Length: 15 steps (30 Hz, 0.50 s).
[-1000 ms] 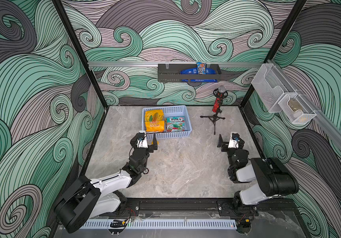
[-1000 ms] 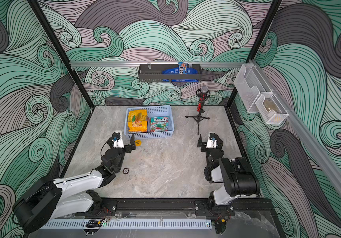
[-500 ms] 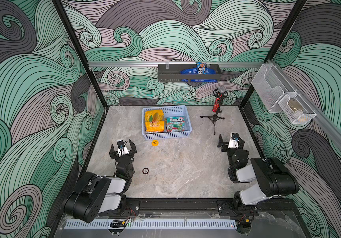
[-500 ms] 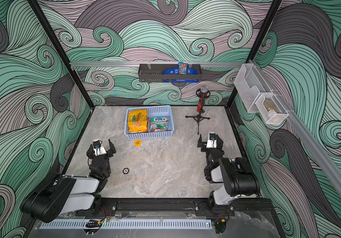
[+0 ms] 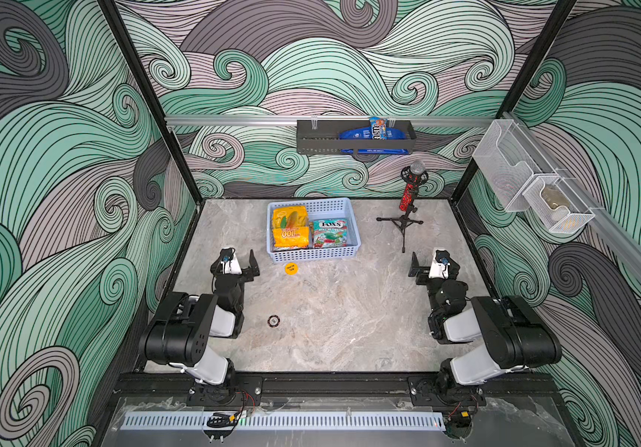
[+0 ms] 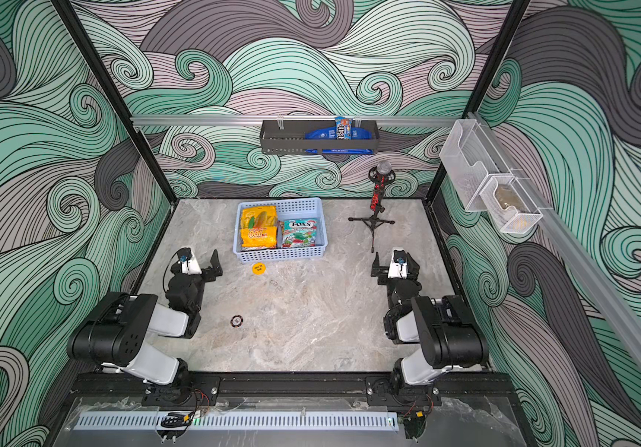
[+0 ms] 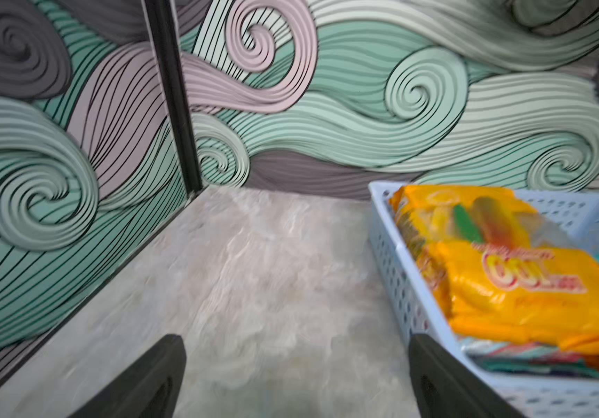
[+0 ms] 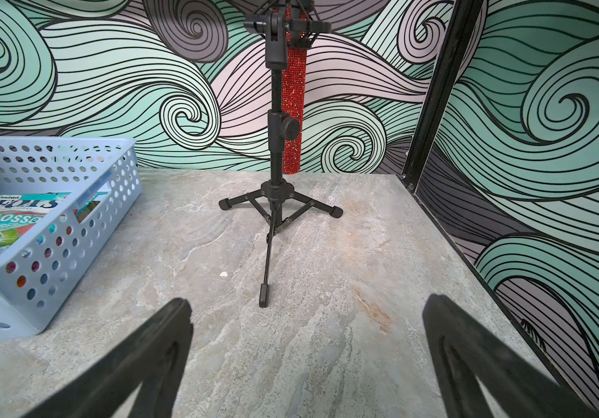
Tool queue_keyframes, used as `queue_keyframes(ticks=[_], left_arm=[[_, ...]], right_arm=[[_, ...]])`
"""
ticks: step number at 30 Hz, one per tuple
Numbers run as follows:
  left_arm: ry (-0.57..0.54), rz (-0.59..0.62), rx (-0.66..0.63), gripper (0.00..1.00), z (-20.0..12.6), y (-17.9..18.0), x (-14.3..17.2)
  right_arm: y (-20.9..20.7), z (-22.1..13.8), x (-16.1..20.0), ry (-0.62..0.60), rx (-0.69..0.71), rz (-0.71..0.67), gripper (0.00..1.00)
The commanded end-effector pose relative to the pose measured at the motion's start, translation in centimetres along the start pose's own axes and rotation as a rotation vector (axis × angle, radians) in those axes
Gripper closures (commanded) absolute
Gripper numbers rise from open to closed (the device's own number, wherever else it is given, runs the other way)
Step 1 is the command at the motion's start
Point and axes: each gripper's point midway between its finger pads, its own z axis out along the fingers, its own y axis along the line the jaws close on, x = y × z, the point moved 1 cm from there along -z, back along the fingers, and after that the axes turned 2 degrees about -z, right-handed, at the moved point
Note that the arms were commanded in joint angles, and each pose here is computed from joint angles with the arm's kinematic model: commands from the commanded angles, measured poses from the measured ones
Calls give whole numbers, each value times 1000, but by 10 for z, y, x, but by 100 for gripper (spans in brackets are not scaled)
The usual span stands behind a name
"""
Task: Put the candies in the basket
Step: Reset both arms
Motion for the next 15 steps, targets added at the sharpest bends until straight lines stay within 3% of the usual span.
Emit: queue_keyframes(ticks=[1, 4, 8, 15], left_arm=[[18, 23, 76, 1, -6, -9, 10], [68, 26, 71, 1, -1, -10, 15], [6, 26, 60, 1, -7, -8, 8], [20, 27, 65, 1, -7, -9, 10]], right_arm=[[0, 5, -5, -12, -5, 12, 0], [-1, 7, -4, -6, -8, 17, 0], [-1, 7, -4, -4, -8, 17, 0], [-1, 7, -4, -4, -7, 17, 0]])
